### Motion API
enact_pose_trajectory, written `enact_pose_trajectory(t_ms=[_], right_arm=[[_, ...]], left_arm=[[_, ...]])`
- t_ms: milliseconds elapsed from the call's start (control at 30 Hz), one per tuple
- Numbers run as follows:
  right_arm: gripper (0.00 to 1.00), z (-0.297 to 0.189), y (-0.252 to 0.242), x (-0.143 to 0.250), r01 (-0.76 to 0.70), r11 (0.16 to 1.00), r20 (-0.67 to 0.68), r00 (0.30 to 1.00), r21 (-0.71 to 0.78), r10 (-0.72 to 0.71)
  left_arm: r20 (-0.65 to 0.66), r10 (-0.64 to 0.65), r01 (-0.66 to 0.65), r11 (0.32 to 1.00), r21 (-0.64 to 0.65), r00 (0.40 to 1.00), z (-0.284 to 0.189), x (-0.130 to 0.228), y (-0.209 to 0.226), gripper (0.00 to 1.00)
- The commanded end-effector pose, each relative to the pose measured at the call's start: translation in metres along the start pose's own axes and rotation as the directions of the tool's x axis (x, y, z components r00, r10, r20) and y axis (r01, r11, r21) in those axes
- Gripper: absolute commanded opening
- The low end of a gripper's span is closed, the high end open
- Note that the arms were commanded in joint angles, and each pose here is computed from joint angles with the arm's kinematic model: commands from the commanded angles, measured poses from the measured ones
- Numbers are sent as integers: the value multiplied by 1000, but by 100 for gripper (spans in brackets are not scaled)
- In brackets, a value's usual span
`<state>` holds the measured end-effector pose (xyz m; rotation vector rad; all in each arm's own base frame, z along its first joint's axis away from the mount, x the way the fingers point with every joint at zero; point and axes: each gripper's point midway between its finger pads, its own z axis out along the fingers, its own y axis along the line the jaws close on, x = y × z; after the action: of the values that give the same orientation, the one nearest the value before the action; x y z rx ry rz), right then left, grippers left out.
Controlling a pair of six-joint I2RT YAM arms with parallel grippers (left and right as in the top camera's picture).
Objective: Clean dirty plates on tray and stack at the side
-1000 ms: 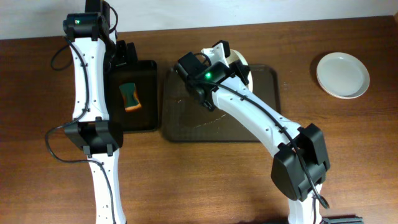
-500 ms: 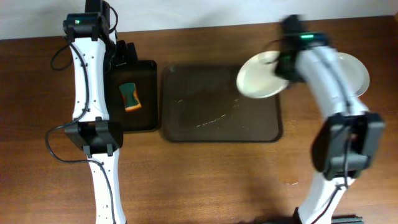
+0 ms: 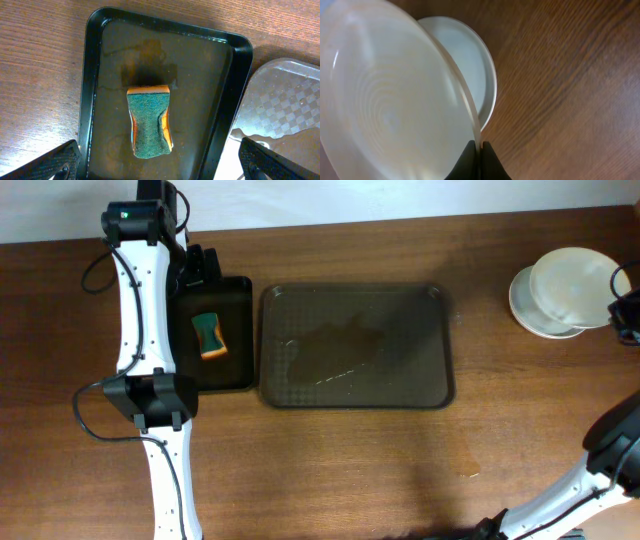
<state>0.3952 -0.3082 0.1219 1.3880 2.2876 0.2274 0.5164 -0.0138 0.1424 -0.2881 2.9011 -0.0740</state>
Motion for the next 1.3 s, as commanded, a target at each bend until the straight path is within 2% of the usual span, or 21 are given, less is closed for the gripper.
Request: enact_pose_trajectory(t_ms=[0, 33, 67, 100, 133, 167, 267, 367, 500, 600, 800, 933, 1033, 1100, 1267], right_arm=[[4, 31, -4, 5, -6, 999, -21, 1000, 48, 7], [9, 37, -2, 7, 1, 999, -27, 1000, 47, 1], [38, 40, 2, 10, 10, 999, -35, 999, 46, -8], [73, 41, 6, 12, 18, 999, -39, 999, 43, -16], [93, 41, 12, 17, 34, 999, -49, 998, 32, -32], [100, 40, 16, 20, 56, 998, -63, 997, 19, -55], [98, 10, 26, 29, 54, 998, -81, 995, -10, -55], [99, -63, 53, 45, 60, 992, -75, 995, -107, -68], [98, -155, 70, 102, 194, 963, -72, 975, -188, -211], [98, -183, 71, 152, 277, 935, -35, 956, -220, -292], [98, -190, 30, 233, 370, 887, 165, 927, -275, -336], [98, -186, 18, 254, 366, 885, 175, 929, -287, -327], [98, -181, 17, 253, 357, 891, 152, 933, -282, -326], [98, -168, 7, 264, 316, 912, 49, 948, -261, -314], [98, -140, -1, 268, 261, 939, -96, 953, -223, -287]], left_arm=[[15, 2, -2, 1000, 9, 1000, -7, -2, 2, 100], [15, 2, -2, 1000, 9, 1000, -7, -2, 2, 100], [15, 2, -2, 1000, 9, 1000, -7, -2, 2, 100], [15, 2, -2, 1000, 9, 1000, -7, -2, 2, 100], [15, 2, -2, 1000, 9, 1000, -7, -2, 2, 100], [15, 2, -2, 1000, 9, 1000, -7, -2, 2, 100], [15, 2, -2, 1000, 9, 1000, -7, -2, 2, 100], [15, 2, -2, 1000, 9, 1000, -7, -2, 2, 100], [15, 2, -2, 1000, 9, 1000, -7, -2, 2, 100], [15, 2, -2, 1000, 9, 1000, -7, -2, 2, 100], [15, 2, -3, 1000, 9, 1000, -7, -2, 2, 100], [15, 2, -2, 1000, 9, 1000, -7, -2, 2, 100], [15, 2, -3, 1000, 9, 1000, -7, -2, 2, 100], [15, 2, -2, 1000, 9, 1000, -7, -2, 2, 100], [15, 2, -3, 1000, 9, 1000, -7, -2, 2, 100]])
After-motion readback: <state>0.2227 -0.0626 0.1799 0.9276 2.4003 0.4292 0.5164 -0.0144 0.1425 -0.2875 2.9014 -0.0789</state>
